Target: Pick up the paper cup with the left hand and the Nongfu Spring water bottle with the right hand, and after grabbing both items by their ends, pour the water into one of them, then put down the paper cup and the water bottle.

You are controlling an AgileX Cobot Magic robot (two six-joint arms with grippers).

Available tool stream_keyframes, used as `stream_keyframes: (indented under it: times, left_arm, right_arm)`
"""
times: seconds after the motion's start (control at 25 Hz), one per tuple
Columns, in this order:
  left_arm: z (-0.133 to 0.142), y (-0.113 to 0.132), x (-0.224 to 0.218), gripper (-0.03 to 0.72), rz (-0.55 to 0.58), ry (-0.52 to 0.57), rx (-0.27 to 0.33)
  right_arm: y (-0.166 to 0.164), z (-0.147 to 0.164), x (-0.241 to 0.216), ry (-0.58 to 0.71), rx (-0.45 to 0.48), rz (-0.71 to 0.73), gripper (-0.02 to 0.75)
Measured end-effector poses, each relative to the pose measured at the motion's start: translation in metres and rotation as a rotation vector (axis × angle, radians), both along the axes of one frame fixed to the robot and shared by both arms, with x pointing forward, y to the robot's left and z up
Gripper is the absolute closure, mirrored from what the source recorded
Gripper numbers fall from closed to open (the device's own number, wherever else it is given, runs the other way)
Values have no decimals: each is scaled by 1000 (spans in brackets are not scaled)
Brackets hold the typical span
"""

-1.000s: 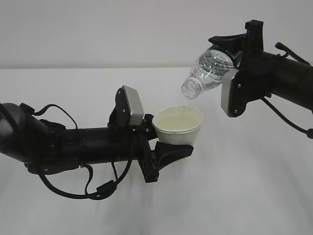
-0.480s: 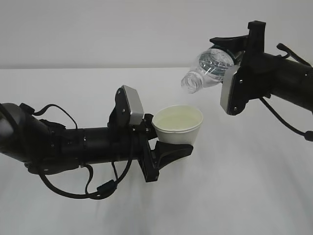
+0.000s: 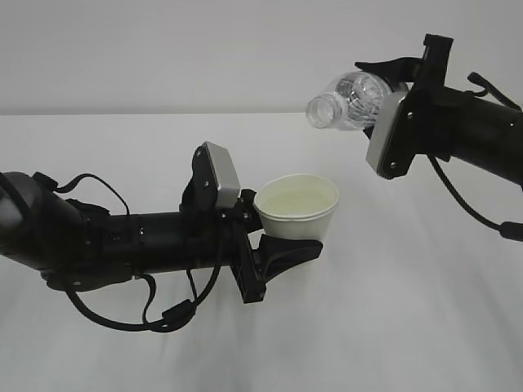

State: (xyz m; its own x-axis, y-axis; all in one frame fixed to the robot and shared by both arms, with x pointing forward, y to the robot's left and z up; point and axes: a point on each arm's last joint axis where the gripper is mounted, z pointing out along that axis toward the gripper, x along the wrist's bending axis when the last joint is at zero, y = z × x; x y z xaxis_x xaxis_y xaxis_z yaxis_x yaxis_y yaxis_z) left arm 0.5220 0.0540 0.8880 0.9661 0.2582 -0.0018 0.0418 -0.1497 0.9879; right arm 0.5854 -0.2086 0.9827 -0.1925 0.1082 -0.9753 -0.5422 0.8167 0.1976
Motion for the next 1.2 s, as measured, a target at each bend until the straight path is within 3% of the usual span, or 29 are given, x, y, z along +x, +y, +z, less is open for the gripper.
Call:
stream_keyframes:
  times: [1.2]
  left_arm:
    - [0,0,0,269,0,0,0]
  right_arm:
    - [-7,0,3,323,536,-145,291]
